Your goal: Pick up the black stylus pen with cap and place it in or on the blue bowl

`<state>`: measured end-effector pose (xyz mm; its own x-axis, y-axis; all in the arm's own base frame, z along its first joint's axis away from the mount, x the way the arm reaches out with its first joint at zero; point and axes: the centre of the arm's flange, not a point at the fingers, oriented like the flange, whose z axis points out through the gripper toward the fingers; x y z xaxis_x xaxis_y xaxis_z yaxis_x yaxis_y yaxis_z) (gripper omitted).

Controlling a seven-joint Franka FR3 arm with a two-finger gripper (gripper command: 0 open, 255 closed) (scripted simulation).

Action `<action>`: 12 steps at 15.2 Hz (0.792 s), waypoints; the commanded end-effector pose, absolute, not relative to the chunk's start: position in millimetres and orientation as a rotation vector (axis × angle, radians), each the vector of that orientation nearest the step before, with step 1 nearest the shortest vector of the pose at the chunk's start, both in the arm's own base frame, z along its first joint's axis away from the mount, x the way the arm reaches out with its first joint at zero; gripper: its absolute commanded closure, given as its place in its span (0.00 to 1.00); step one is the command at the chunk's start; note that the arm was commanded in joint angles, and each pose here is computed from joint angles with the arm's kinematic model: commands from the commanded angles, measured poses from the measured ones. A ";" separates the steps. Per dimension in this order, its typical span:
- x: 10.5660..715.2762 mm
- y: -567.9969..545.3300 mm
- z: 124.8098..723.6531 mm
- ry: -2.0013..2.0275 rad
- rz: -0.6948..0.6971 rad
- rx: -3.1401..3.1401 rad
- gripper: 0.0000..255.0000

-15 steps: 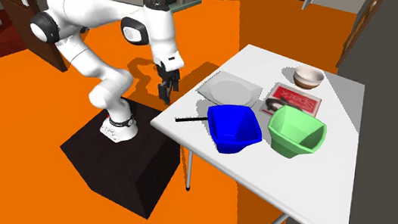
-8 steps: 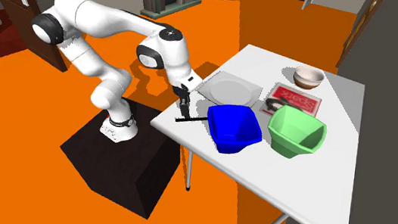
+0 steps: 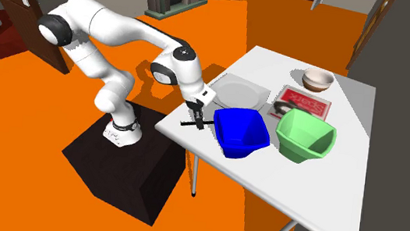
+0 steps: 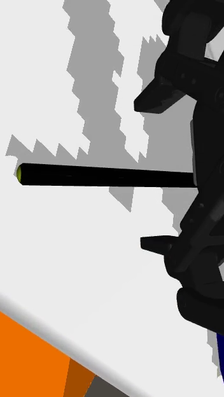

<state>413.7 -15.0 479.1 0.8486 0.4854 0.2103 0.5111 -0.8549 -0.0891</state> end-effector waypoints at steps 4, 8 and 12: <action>416.1 -12.5 464.6 -0.782 -0.273 -2.883 0.00; 416.1 -12.5 464.6 -0.782 -0.273 -2.883 0.00; 416.2 -12.5 464.6 -0.782 -0.273 -2.883 1.00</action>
<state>416.8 -14.1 467.7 0.8477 0.4833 0.2185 0.5098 -0.8562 -0.0842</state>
